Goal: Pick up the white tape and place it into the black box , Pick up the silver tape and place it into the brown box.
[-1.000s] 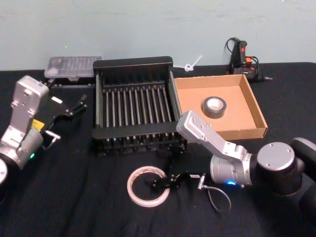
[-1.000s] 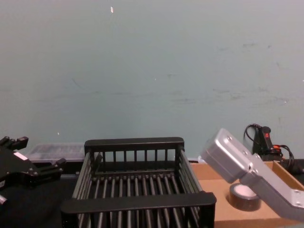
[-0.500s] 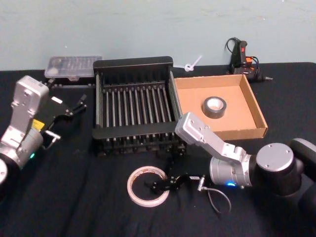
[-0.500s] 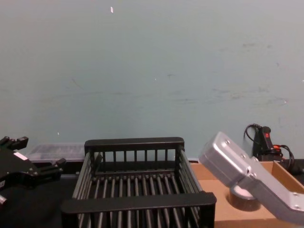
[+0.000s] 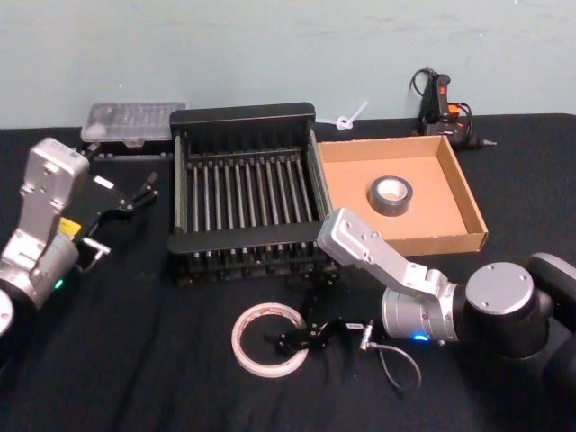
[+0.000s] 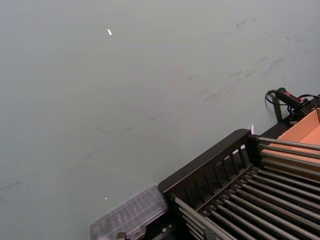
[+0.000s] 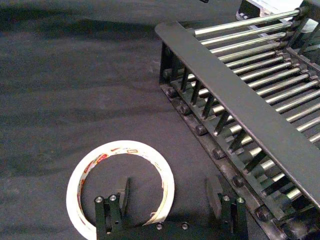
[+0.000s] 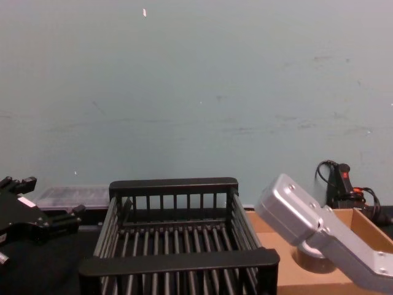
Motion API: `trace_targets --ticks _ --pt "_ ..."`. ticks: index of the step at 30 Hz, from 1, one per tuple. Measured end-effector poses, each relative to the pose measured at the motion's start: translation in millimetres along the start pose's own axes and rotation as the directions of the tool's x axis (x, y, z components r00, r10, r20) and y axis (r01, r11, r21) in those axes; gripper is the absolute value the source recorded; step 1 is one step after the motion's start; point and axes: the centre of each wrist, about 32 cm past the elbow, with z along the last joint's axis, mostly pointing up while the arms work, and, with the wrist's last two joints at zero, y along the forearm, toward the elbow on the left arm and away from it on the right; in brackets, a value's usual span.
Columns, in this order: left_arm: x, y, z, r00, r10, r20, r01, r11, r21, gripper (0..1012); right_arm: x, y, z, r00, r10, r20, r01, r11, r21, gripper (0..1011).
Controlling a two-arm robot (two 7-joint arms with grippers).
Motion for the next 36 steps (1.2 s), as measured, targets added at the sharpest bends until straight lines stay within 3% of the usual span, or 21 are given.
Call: trace_targets --ticks 4,10,17,29,36 --pt "0.0 0.0 0.0 1.0 0.0 0.0 0.0 1.0 0.0 1001 0.1 0.0 0.0 1.0 0.0 -0.001 0.0 1.0 0.001 998" --pt "0.0 0.0 0.0 1.0 0.0 0.0 0.0 1.0 0.0 1001 0.4 -0.2 0.0 1.0 0.0 -0.002 0.0 1.0 0.002 882" --pt "0.0 0.0 0.0 1.0 0.0 0.0 0.0 1.0 0.0 1001 0.6 -0.2 0.0 1.0 0.001 -0.003 -0.001 1.0 0.002 684" --pt "0.0 0.0 0.0 1.0 0.0 0.0 0.0 1.0 0.0 1001 0.7 -0.2 -0.1 1.0 0.002 -0.004 -0.002 1.0 0.003 255" --pt "0.0 0.0 0.0 1.0 0.0 0.0 0.0 1.0 0.0 1001 0.7 -0.2 -0.1 1.0 0.002 -0.004 -0.002 1.0 0.003 104"
